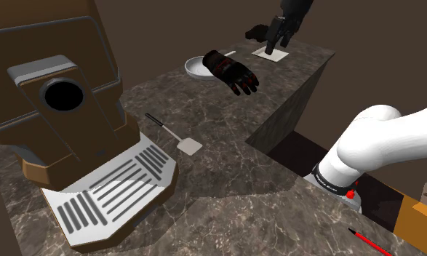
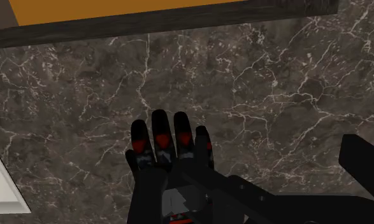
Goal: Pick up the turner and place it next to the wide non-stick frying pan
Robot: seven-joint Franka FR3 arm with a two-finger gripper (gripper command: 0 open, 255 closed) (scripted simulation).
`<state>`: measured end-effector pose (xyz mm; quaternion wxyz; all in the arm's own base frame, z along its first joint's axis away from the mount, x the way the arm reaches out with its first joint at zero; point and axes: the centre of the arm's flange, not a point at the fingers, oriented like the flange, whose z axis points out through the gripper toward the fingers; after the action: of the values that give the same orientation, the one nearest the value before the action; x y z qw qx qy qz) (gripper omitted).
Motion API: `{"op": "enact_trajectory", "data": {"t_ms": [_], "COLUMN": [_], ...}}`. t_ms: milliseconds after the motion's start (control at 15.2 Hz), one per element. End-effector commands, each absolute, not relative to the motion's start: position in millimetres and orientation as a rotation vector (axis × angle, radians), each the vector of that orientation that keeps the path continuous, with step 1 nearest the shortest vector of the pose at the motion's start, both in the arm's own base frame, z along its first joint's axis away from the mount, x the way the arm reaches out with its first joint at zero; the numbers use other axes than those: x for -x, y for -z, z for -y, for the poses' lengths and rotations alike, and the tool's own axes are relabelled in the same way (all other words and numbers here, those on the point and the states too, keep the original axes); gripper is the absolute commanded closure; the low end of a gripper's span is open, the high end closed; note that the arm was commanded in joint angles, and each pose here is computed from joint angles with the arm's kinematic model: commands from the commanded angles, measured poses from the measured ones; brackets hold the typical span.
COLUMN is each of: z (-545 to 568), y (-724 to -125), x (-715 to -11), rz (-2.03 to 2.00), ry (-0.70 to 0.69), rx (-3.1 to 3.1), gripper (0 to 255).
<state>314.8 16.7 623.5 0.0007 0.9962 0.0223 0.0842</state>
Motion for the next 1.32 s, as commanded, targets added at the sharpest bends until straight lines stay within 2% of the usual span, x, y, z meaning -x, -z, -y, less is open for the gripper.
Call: {"op": "enact_trajectory", "data": {"t_ms": [0,1254], "z": [-16.7,-211.7], "y": [-623.5,-501.5], "x": [-314.8,-421.2], "rz": [-0.07,-0.114], "ry": [-0.264,-0.171], "rx": [-3.128,-3.136], "gripper": [0,0]}}
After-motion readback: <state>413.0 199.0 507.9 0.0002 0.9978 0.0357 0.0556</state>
